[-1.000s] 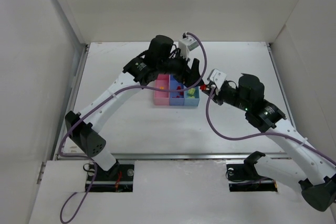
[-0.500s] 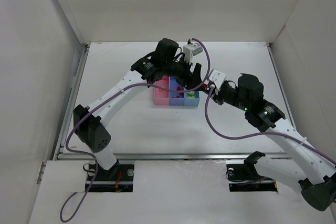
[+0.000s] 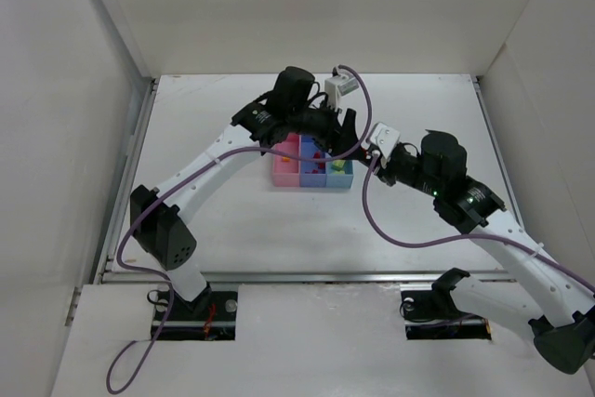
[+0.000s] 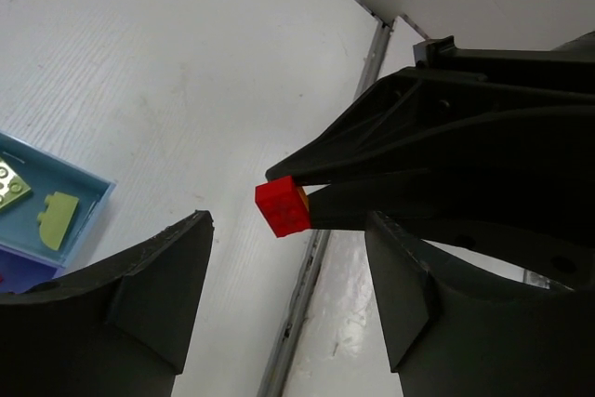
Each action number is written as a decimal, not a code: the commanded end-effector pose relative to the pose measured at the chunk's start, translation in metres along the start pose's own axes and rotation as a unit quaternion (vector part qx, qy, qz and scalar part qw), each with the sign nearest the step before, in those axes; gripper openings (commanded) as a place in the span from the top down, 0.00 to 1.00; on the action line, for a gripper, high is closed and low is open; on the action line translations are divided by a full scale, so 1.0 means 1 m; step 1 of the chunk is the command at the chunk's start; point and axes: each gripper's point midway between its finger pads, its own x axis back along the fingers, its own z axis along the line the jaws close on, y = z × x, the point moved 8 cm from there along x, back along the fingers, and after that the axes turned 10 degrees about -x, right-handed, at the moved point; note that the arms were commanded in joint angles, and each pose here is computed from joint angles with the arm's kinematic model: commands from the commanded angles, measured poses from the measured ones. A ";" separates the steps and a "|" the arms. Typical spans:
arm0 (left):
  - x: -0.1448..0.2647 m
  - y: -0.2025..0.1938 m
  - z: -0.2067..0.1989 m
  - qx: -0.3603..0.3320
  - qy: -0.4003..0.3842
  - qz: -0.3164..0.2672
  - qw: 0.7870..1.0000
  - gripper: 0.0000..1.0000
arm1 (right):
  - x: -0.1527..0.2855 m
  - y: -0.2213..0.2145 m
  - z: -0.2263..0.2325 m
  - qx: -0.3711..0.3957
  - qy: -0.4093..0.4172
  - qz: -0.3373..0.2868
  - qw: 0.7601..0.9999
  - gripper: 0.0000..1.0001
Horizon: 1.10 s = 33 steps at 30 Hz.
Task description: Sort the legos into containers by color
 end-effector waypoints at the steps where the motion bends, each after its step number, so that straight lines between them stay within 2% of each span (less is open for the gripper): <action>1: 0.004 0.013 -0.018 0.007 -0.052 -0.030 0.998 0.36 | 0.000 0.012 0.000 0.012 -0.001 -0.032 0.999 0.97; 3: 0.001 0.009 -0.014 0.015 -0.045 -0.022 0.999 0.41 | 0.000 0.012 0.000 0.012 -0.001 -0.032 0.999 0.97; 8: -0.004 -0.003 -0.008 0.040 -0.035 -0.002 0.999 0.48 | 0.002 0.014 0.000 0.013 -0.002 -0.037 0.999 0.97; 13: -0.007 -0.002 -0.007 0.041 -0.041 -0.007 0.998 0.56 | 0.002 0.015 0.002 0.015 0.002 -0.038 0.999 0.97; 21: -0.011 0.006 -0.007 0.044 -0.057 -0.016 0.997 0.55 | -0.001 0.014 0.004 0.014 0.008 -0.035 0.999 0.97; 22: -0.011 0.006 -0.008 0.050 -0.057 -0.016 0.997 0.59 | -0.001 0.014 0.004 0.014 0.008 -0.035 0.999 0.97; 25: -0.010 0.005 -0.006 0.063 -0.059 -0.017 0.996 0.61 | 0.000 0.017 0.003 0.016 0.007 -0.039 0.999 0.97; 26: -0.010 0.004 -0.007 0.066 -0.069 -0.017 0.995 0.70 | 0.000 0.017 0.003 0.016 0.007 -0.039 0.999 0.97; 28: -0.011 0.003 -0.002 0.075 -0.069 -0.015 0.995 0.78 | -0.001 0.018 0.006 0.017 0.011 -0.040 0.999 0.97; 33: -0.007 0.001 0.000 0.081 -0.064 -0.014 0.995 0.87 | 0.002 0.020 0.004 0.018 0.001 -0.042 0.999 0.97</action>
